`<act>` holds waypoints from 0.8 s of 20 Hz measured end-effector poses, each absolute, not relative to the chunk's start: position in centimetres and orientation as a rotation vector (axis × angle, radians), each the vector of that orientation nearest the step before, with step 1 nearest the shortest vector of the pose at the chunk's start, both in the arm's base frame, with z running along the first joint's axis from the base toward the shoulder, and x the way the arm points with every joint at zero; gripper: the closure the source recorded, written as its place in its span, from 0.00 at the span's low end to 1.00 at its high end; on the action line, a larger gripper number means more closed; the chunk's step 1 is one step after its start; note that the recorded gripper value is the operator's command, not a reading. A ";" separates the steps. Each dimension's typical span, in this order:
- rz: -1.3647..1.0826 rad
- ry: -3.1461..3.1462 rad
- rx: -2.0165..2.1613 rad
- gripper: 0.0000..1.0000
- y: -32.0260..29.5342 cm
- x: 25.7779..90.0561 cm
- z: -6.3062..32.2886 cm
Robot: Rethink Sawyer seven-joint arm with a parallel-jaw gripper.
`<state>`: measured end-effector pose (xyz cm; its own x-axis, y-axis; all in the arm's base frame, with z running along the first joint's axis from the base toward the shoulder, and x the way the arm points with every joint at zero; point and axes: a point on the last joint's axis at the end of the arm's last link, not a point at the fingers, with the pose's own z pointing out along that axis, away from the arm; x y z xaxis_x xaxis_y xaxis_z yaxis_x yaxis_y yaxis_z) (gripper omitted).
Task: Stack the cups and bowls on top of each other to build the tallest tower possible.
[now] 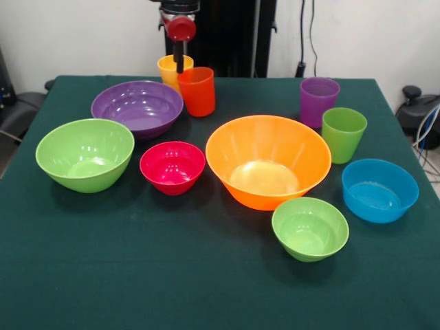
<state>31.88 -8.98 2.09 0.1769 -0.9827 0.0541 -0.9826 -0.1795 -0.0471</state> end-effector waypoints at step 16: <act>-0.111 1.958 -2.376 0.00 -7.8 32.4 2.4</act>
